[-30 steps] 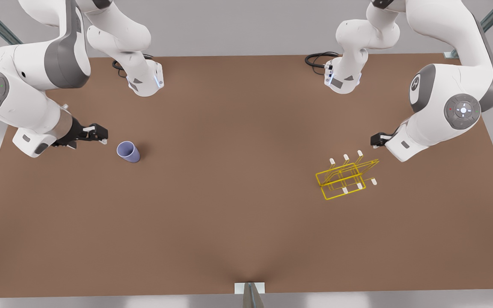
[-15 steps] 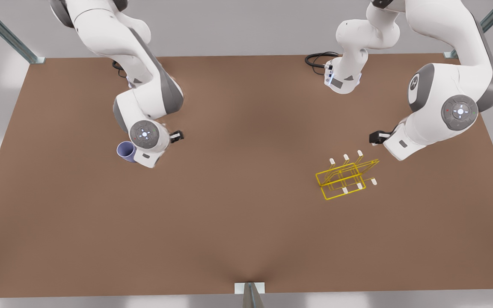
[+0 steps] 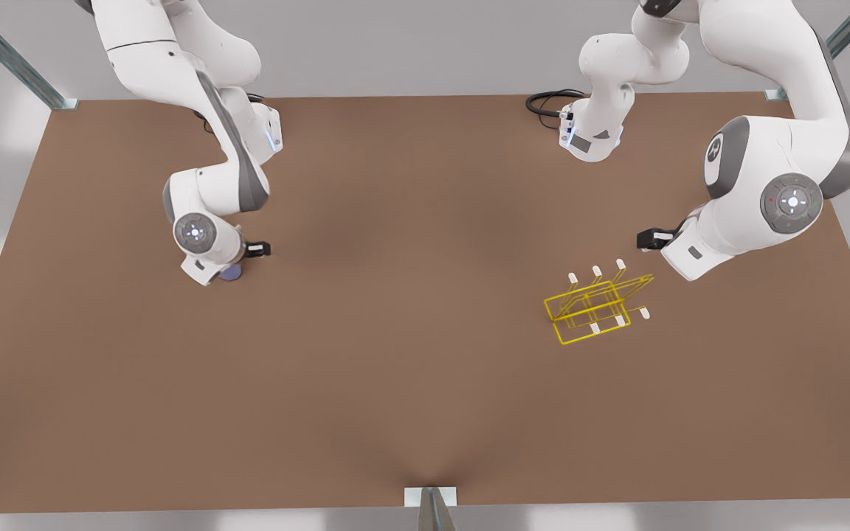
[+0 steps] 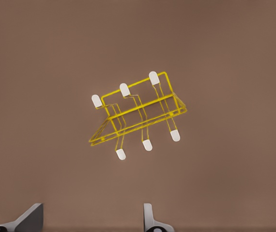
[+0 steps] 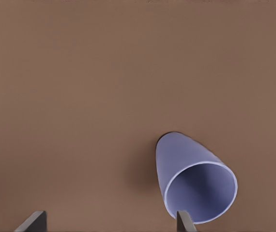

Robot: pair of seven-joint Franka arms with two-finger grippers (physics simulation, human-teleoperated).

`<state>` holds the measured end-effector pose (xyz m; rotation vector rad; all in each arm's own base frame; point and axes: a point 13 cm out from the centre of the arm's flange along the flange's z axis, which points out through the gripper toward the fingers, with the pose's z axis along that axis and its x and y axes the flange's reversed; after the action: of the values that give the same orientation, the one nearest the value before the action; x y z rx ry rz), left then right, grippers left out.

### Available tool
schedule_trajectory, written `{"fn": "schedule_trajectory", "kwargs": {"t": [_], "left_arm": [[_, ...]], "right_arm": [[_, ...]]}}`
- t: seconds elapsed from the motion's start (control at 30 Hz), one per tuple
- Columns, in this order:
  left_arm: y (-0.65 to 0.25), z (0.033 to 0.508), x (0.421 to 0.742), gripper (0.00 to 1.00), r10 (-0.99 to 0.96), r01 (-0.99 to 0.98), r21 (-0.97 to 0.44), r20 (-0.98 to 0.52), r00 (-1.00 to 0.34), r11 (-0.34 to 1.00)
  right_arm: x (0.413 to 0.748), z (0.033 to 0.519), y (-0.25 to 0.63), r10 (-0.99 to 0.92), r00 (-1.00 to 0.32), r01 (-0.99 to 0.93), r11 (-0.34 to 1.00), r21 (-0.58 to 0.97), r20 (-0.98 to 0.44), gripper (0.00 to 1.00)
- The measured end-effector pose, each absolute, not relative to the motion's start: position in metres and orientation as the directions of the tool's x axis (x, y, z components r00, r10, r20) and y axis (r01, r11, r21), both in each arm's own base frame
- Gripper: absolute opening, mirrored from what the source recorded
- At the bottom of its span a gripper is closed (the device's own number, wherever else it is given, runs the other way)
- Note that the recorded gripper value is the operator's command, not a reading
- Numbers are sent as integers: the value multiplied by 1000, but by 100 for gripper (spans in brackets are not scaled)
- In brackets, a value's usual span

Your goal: Place the cup on the cup holder

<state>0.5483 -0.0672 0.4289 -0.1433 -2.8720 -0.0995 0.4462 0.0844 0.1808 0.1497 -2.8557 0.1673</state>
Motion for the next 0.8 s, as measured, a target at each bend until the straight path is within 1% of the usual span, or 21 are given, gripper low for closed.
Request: {"fn": "schedule_trajectory", "kwargs": {"t": [0.1,0.2,0.33,0.57,0.8], "left_arm": [[-69,427,548,100,91,109,55,268,-959,992],[-67,422,549,100,86,105,55,278,-957,993],[-66,419,548,100,84,103,54,289,-954,993],[-62,410,547,100,75,97,56,314,-946,994],[-58,407,546,100,69,92,56,327,-943,994]], "right_arm": [[457,170,71,-88,-972,-112,989,-98,218,100],[455,157,54,-77,-978,-97,991,-94,194,100],[450,153,47,-84,-981,-101,991,-92,176,100],[432,142,43,-99,-970,-122,988,-92,221,100],[425,128,25,-69,-963,-95,992,-88,262,100]]}}
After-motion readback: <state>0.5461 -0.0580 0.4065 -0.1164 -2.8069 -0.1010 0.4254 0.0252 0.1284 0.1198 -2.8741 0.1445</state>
